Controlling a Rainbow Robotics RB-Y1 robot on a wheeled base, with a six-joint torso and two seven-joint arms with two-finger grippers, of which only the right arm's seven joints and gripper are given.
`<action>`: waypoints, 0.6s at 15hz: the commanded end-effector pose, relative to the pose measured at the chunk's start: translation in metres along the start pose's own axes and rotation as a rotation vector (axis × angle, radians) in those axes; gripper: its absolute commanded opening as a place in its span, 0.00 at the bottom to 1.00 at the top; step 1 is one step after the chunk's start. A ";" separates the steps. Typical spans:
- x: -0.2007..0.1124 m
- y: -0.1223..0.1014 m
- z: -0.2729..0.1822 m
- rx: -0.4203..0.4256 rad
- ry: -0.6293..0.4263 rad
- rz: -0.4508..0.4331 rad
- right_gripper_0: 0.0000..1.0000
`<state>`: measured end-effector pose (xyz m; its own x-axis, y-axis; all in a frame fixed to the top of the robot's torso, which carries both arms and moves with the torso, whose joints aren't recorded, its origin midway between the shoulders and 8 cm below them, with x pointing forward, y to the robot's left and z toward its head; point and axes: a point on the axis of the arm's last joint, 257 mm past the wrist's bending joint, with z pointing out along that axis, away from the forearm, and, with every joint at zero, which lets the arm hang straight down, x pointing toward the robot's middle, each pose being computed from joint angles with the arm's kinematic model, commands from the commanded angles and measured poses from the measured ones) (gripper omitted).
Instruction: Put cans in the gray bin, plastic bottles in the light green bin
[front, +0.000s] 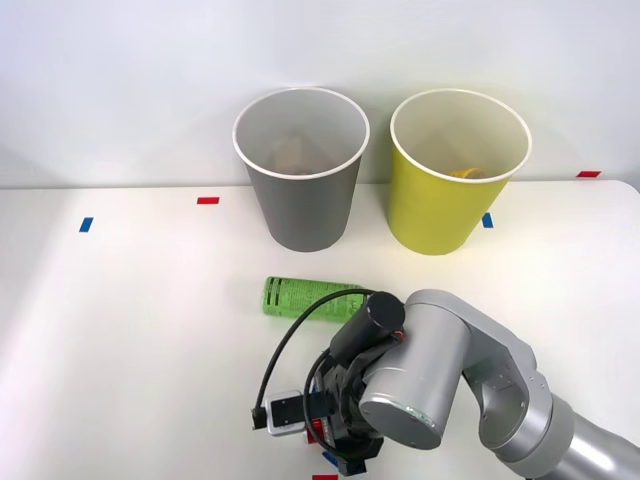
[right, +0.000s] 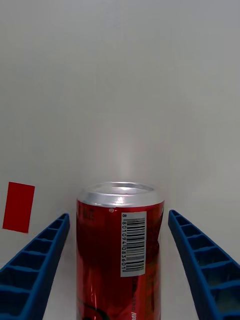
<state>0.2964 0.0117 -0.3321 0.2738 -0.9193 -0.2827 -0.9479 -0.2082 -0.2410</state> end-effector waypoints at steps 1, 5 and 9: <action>0.005 -0.001 0.001 0.001 0.009 0.002 0.04; 0.008 -0.007 0.000 0.021 0.008 0.011 0.00; 0.002 -0.016 -0.009 0.025 -0.057 0.065 0.00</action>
<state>0.3080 0.0066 -0.3269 0.2380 -0.9195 -0.3128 -0.9553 -0.1636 -0.2462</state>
